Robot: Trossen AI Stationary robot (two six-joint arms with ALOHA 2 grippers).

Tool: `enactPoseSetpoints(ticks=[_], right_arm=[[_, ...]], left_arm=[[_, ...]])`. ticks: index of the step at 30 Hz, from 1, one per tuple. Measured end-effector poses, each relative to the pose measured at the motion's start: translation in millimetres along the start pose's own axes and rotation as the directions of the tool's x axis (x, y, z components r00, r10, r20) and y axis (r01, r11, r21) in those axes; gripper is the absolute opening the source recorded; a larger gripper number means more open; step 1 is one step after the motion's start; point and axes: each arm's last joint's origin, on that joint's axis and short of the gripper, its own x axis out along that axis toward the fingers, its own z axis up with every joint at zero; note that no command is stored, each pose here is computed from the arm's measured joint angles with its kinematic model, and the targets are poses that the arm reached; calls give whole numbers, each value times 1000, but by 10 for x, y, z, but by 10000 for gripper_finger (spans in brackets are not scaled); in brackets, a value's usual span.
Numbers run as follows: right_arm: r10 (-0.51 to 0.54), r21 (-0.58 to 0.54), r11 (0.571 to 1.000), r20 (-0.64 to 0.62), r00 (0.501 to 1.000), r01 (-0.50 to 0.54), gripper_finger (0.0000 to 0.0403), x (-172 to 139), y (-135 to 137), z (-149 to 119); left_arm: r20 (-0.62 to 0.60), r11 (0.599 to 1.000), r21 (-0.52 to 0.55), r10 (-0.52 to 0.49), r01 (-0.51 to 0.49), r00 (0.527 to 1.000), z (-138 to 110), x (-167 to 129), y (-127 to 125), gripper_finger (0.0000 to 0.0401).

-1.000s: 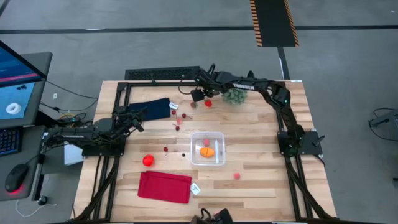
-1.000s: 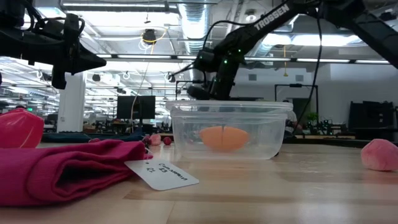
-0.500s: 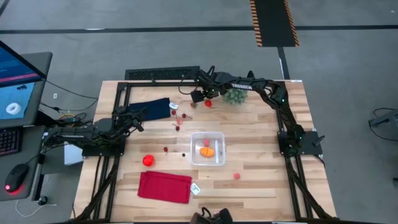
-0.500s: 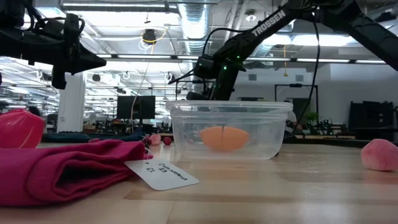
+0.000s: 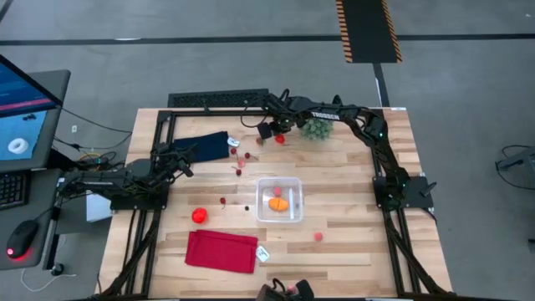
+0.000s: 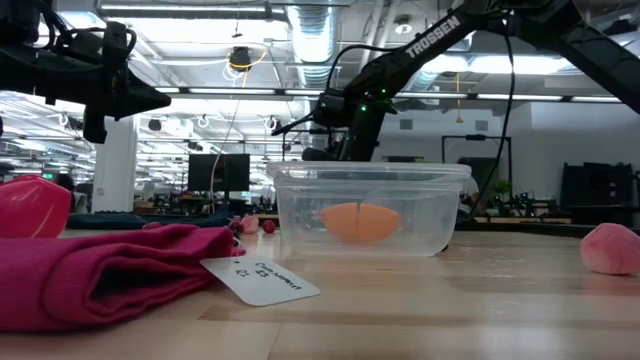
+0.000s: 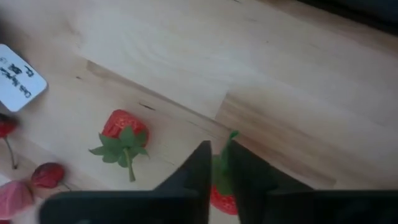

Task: Pick and placing Produce into tupperware
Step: Put the red strawberry into the transparent bin

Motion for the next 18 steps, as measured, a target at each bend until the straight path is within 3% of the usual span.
enactPoseSetpoints(ticks=[4,10,18], right_arm=[[-2,-31,1000,-1,1000,2,13,2,-1,-2],[-8,-44,999,-4,1000,8,20,-34,10,11],[25,-116,993,27,999,-22,12,-359,239,109]], left_arm=[[0,1000,0,0,0,1000,0,0,0,0],[0,1000,2,0,0,1000,0,0,0,0],[-1,1000,2,0,0,1000,-1,0,0,0]])
